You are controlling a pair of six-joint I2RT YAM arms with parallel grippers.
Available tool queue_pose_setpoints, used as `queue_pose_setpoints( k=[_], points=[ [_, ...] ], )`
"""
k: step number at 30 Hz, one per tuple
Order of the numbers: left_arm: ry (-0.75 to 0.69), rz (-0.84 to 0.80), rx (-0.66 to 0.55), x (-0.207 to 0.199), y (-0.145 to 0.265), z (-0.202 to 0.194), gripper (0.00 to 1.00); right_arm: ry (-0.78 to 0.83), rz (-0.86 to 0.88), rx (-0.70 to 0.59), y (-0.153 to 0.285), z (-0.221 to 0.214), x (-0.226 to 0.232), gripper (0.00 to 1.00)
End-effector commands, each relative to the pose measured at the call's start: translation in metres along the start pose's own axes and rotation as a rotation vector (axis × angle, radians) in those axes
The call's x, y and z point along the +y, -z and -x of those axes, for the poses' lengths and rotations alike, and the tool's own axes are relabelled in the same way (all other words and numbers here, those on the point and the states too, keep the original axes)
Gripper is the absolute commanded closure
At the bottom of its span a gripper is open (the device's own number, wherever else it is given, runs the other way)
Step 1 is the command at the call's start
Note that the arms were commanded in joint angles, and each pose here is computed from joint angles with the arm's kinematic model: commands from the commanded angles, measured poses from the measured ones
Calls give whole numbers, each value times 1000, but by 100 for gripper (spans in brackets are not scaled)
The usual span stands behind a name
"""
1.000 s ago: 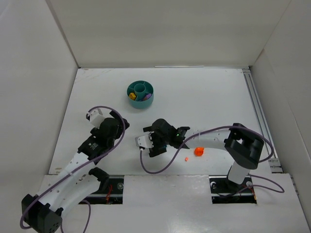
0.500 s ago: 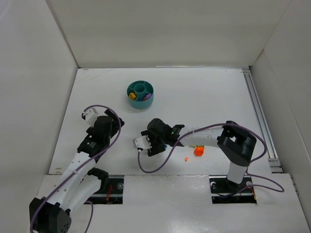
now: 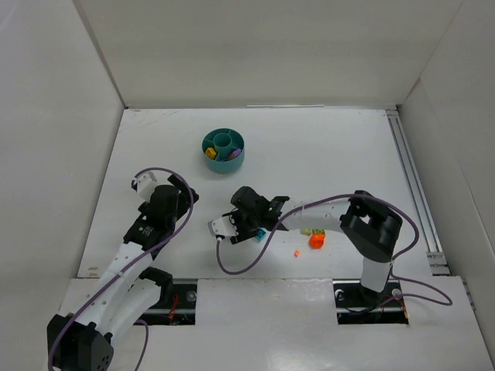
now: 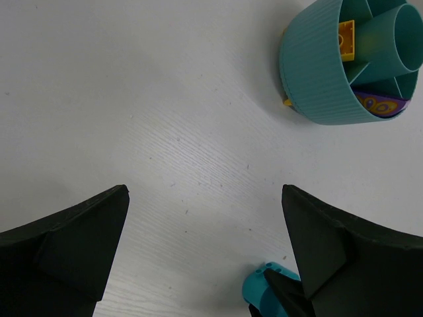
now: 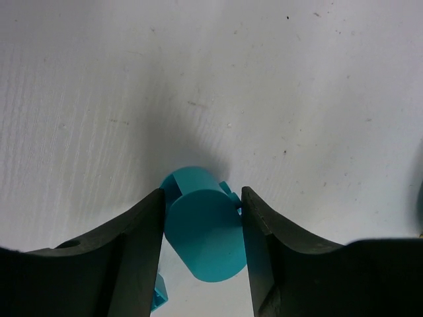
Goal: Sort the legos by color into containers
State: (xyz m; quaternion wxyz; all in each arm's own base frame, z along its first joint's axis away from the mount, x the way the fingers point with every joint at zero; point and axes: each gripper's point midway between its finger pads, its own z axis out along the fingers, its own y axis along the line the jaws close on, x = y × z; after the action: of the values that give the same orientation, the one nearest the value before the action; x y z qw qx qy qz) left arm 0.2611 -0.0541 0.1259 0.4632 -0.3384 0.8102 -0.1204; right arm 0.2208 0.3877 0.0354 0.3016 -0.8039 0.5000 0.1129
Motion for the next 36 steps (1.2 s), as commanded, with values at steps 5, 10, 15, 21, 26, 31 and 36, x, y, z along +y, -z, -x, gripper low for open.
queue_pose_setpoints(
  k=[5,10,15,21,26,31,36],
  points=[
    [3,-4,-28,0,-1,5,0,-35,-18,-114,23,9,-25,72],
    [23,-14,-47,-5,0,11,0,-60,-139,-318,65,21,-88,74],
    [29,-50,-28,-14,-2,8,0,-34,-214,-557,112,48,-156,74],
    [17,-50,-3,-16,-9,11,0,56,-315,-707,147,71,-226,73],
    [18,-106,19,-23,-10,10,0,18,-314,-757,131,63,-260,73],
    [-13,-135,16,-28,-13,10,0,18,-325,-798,121,61,-278,72],
    [-23,-133,18,-30,-15,10,0,-6,-341,-819,111,55,-292,72]
  ],
)
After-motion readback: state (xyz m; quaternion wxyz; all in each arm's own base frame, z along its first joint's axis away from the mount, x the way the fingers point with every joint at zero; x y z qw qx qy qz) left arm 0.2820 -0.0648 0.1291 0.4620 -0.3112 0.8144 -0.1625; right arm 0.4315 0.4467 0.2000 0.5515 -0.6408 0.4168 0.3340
